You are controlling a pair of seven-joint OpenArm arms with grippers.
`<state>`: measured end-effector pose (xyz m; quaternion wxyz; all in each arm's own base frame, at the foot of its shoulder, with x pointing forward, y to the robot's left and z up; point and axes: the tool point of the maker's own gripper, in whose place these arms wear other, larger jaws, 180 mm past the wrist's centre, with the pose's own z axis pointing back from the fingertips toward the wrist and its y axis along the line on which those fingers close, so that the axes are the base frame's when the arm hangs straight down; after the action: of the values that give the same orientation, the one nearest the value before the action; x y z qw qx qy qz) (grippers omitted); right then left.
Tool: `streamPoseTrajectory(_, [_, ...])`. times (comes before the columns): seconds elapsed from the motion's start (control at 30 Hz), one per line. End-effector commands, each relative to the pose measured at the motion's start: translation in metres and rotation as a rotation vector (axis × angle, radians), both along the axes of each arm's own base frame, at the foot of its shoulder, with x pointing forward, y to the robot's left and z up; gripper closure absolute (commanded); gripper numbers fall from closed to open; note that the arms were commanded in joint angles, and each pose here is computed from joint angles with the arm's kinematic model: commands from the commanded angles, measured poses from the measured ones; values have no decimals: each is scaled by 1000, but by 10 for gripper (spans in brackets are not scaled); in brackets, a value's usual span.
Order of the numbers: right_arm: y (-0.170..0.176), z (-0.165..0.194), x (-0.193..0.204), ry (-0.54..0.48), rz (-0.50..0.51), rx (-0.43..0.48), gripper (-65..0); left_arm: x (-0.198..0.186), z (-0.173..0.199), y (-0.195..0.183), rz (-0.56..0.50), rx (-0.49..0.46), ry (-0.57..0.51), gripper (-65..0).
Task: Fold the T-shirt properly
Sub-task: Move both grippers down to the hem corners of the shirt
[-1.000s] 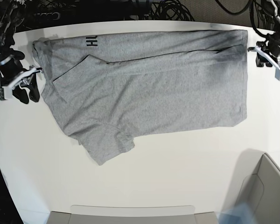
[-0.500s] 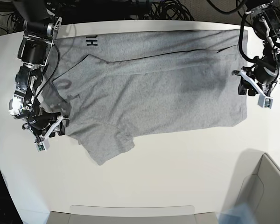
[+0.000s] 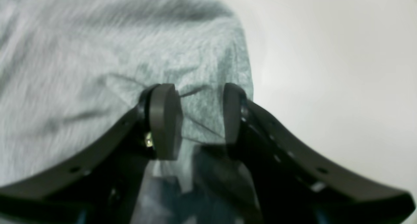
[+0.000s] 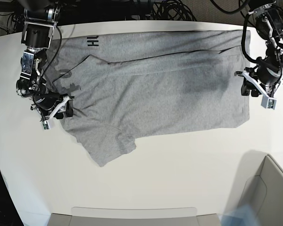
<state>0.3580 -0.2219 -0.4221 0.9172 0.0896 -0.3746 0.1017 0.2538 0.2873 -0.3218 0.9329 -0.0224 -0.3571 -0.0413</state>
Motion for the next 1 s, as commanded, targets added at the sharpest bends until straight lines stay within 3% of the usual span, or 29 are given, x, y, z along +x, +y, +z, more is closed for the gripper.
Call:
streamPoseTrajectory(0.0, [-6, -20, -29, 138, 33, -86, -242, 6, 11, 4, -4, 13, -37, -215])
streamPoseTrajectory(0.23, [7, 23, -17, -2, 36, -98, -242, 4, 0, 6, 6, -6, -4, -215])
streamPoseTrajectory(0.37, [25, 85, 13, -198, 42, -99, -242, 9, -1, 8, 12, -16, -7, -215])
streamPoseTrajectory(0.5, [26, 131, 50, -312, 40, -108, -243, 9, -4, 10, 16, -19, 1, -215])
streamPoseTrajectory(0.6, [12, 140, 86, -302, 12, -114, -245, 13, -1, 9, 19, -24, -11, -215])
streamPoseTrajectory(0.77, [-19, 114, 139, -124, -35, -137, -246, 17, -2, 1, 27, -56, -27, -215])
streamPoseTrajectory(0.97, [-3, 81, 162, -122, -52, 26, -246, 16, -8, -8, 37, -93, -28, -215])
